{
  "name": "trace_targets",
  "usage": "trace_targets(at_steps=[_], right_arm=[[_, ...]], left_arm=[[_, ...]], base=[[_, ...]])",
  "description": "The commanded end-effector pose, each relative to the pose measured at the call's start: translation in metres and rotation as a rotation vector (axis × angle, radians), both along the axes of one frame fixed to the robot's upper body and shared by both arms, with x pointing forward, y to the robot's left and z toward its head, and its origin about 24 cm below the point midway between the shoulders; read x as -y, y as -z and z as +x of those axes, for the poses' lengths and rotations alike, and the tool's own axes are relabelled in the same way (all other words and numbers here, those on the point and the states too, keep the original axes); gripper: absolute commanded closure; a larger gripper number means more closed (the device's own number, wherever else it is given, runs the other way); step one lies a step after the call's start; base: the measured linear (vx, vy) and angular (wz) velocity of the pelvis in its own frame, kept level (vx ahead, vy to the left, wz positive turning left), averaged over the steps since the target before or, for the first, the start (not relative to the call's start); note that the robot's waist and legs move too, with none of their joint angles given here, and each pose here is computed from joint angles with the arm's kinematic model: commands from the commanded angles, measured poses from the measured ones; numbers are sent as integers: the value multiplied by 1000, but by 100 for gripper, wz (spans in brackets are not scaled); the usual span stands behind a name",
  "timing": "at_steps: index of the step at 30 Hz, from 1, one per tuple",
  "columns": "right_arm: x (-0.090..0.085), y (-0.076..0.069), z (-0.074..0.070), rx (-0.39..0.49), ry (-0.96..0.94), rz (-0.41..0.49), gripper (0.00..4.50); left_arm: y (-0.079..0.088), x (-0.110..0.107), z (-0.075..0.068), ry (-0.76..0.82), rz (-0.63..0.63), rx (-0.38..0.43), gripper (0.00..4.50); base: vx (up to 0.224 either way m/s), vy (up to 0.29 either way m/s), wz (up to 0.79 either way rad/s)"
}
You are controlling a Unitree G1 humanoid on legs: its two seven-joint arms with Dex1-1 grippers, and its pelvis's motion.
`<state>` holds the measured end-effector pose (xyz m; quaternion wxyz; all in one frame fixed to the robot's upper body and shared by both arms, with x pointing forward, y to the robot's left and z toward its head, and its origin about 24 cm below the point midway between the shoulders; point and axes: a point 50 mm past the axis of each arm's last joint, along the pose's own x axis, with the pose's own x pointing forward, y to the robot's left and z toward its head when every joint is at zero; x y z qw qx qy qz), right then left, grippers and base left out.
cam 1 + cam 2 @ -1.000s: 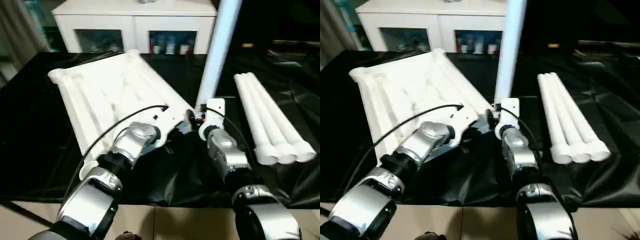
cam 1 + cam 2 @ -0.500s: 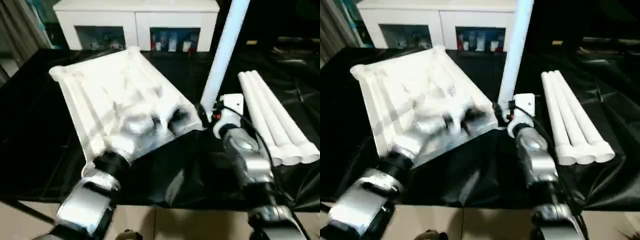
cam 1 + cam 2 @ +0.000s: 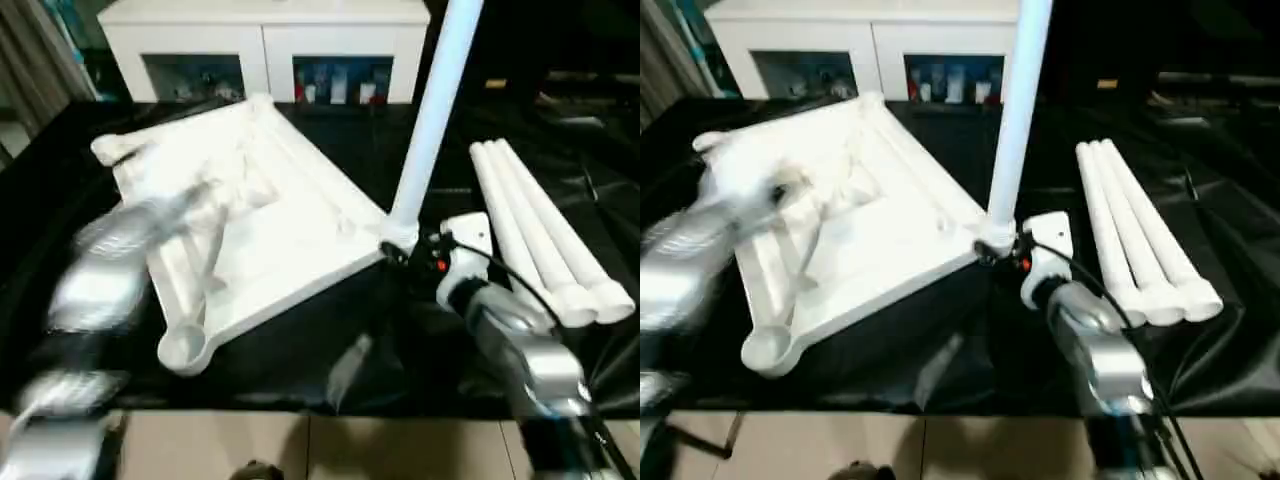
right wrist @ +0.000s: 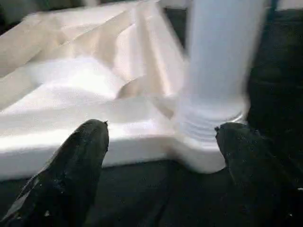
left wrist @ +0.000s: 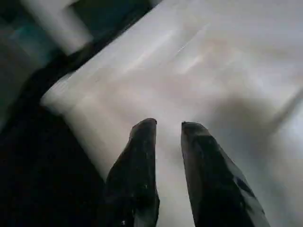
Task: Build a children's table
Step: Rotate table base
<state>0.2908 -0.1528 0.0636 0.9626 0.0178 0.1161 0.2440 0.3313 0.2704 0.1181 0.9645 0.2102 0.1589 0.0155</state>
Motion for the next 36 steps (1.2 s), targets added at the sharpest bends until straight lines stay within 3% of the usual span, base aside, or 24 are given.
trace_targets(at_steps=[1,3,6,7,9,15,19,26,27,34,36], right_arm=[[-11,3,-9,-35,-102,-21,52],[-13,13,-13,-94,-113,-89,52],[-13,14,-13,-103,-105,-100,52],[-14,17,-11,-109,-91,-101,52],[-15,18,-12,-113,-90,-98,52],[-15,18,-11,-136,-102,-138,52],[-14,16,-9,-130,-104,-144,52],[-6,15,-5,-108,-48,-178,52],[-4,14,-4,-106,-21,-178,52],[13,8,2,-98,134,-209,52],[24,1,6,-100,228,-248,52]], left_arm=[[3,-9,-9,-55,51,-41,348],[13,-19,-21,-100,123,-97,348],[14,-21,-23,-113,129,-101,348],[23,-24,-32,-133,120,-148,348],[27,-24,-36,-134,122,-172,348],[54,9,-61,129,27,-412,348],[58,18,-67,204,-14,-465,348],[60,50,-65,387,-104,-453,348],[59,64,-60,459,-129,-403,348],[63,95,-42,541,-156,-341,348],[63,111,-28,566,-146,-288,348]], base=[[0,0,0],[0,0,0],[0,0,0],[0,0,0],[0,0,0],[0,0,0],[0,0,0],[0,0,0],[0,0,0],[0,0,0],[0,0,0]])
